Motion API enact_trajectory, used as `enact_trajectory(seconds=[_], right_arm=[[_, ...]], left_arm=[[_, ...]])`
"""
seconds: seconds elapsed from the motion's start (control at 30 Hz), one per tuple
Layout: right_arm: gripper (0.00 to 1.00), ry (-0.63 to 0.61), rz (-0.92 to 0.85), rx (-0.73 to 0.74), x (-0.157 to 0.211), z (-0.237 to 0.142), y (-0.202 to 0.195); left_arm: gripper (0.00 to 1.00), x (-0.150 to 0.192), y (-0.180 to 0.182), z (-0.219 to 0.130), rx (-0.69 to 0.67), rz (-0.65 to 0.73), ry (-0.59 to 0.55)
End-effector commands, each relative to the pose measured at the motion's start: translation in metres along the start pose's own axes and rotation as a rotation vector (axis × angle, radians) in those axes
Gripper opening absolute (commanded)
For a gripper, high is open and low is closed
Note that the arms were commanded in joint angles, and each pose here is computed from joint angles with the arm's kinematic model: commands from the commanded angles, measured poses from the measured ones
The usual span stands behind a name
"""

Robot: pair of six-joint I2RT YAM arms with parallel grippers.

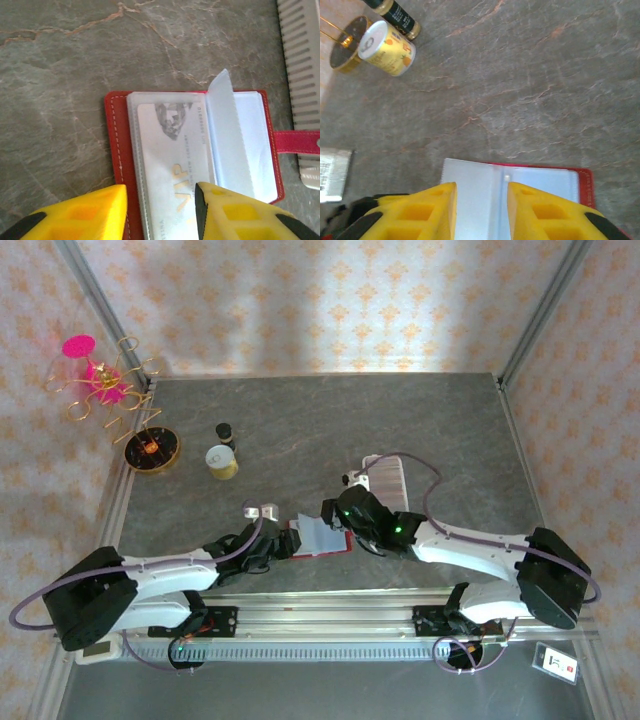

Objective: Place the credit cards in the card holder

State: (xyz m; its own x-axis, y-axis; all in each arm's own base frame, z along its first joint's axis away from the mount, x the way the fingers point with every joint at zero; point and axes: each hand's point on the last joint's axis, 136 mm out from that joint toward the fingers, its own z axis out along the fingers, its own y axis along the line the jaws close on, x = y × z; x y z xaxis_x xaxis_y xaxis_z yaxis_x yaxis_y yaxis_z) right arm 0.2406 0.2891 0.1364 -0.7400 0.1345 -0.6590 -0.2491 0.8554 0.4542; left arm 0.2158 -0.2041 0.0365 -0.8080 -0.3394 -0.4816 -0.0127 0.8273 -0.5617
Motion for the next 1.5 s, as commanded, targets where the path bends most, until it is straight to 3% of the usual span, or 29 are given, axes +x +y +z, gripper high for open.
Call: enact_trajectory(seconds=[0.0, 0.23, 0.4, 0.5, 0.67, 0.77, 0.9, 1.1, 1.23, 1.47], right_arm=[[0.31, -0.078, -0.135, 0.03, -0.023, -0.015, 0.002], [0.31, -0.187, -0.546, -0.036, -0.051, -0.051, 0.022], [0.38, -0.242, -0.884, -0.067, -0.054, -0.079, 0.025], [0.39, -0.225, -1.13, -0.113, -0.041, -0.096, 0.023], [0.4, -0.114, -1.518, -0.014, -0.017, -0.102, -0.016], [0.56, 0.019, -1.684, 0.017, 0.005, -0.098, -0.044], [0.72, 0.114, -1.753, 0.153, 0.005, -0.088, -0.082], [0.85, 0.156, -1.668, 0.185, 0.004, -0.07, -0.113], [0.86, 0.249, -1.677, 0.204, 0.015, -0.057, -0.137], [0.84, 0.257, -1.656, 0.204, 0.011, -0.046, -0.143]], left_arm=[[0.41, -0.001, 0.005, -0.004, -0.032, 0.015, 0.001], [0.4, -0.013, 0.022, -0.014, -0.112, 0.015, -0.058], [0.4, -0.022, 0.032, -0.024, -0.162, 0.019, -0.104], [0.4, -0.033, 0.027, -0.033, -0.172, 0.048, -0.138], [0.41, -0.037, 0.008, -0.033, -0.12, 0.086, -0.12], [0.44, -0.035, -0.004, -0.029, -0.072, 0.091, -0.098], [0.51, -0.026, -0.013, -0.021, -0.001, 0.076, -0.06], [0.54, -0.015, -0.016, -0.016, 0.032, 0.069, -0.015], [0.54, -0.011, -0.011, -0.017, 0.022, 0.071, -0.002], [0.53, -0.012, -0.01, -0.023, 0.031, 0.062, -0.013]])
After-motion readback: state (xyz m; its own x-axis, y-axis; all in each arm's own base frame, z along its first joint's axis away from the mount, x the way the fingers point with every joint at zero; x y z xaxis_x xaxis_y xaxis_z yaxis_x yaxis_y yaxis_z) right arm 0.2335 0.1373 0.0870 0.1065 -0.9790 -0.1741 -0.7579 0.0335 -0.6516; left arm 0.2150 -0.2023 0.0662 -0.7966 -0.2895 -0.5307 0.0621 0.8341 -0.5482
